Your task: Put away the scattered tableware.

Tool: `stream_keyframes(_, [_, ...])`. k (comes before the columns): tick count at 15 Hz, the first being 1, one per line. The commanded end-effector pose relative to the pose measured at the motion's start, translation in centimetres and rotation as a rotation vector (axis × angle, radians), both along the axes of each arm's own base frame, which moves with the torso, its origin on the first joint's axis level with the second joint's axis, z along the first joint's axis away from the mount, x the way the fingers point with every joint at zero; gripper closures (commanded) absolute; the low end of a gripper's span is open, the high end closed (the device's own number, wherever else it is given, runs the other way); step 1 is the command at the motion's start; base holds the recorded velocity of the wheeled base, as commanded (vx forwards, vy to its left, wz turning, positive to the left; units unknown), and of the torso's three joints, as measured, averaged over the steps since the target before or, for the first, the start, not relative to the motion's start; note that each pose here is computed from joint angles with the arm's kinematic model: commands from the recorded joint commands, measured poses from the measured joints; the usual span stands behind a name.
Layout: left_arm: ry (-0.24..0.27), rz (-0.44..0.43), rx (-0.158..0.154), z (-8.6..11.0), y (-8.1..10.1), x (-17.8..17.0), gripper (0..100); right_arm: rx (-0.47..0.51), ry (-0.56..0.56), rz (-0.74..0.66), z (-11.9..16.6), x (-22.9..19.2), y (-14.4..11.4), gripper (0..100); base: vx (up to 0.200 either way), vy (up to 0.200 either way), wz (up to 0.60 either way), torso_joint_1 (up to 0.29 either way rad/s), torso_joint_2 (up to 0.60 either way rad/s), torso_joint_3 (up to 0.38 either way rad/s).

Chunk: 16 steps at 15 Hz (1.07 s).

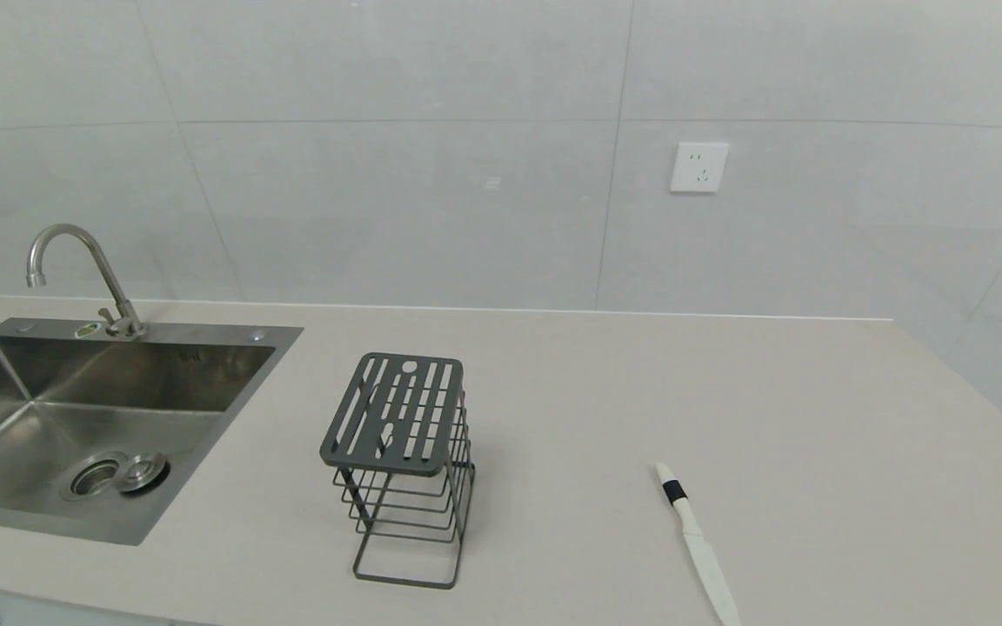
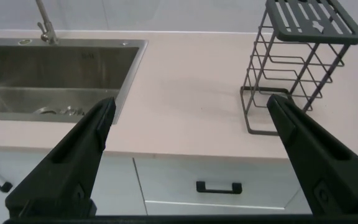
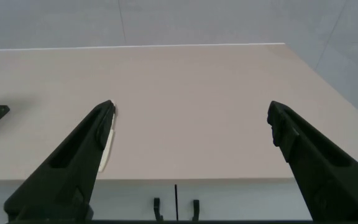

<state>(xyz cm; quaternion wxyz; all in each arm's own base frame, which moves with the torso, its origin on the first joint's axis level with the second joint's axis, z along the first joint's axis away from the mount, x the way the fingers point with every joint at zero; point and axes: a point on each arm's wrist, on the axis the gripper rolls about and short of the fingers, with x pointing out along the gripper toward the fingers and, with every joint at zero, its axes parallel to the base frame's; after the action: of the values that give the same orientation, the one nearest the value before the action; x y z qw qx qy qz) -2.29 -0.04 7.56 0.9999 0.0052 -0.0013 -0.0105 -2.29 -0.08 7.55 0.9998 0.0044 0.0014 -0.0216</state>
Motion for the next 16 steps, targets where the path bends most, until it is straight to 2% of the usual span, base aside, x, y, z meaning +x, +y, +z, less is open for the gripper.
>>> stream_keyframes(1, [0.001, 0.001, 0.0, 0.01, 0.0, 0.01, 0, -0.001, 0.002, 0.0, 0.0, 0.01, 0.0, 0, 0.0, 0.0, 0.0, 0.32, -0.09, 0.256])
stream_keyframes(4, [0.001, 0.0, 0.003, 0.01, 0.0, 0.01, 0, 0.0, 0.0, 0.0, 0.0, 0.0, 0.0, 0, 0.0, 0.0, 0.0, 0.126, -0.04, 0.087])
stream_keyframes(15, [-0.001, 0.0, 0.002, 0.02, 0.0, 0.01, 0, 0.008, 0.0, 0.0, 0.0, 0.0, 0.0, 0, 0.0, 0.0, 0.0, -0.018, 0.05, 0.031])
stream_keyframes(16, [-0.001, 0.0, 0.003, 0.02, 0.0, 0.01, 0, 0.012, -0.063, 0.004, 0.61, -0.01, 0.01, 0, 0.0, 0.0, 0.0, 0.0, 0.0, 0.0])
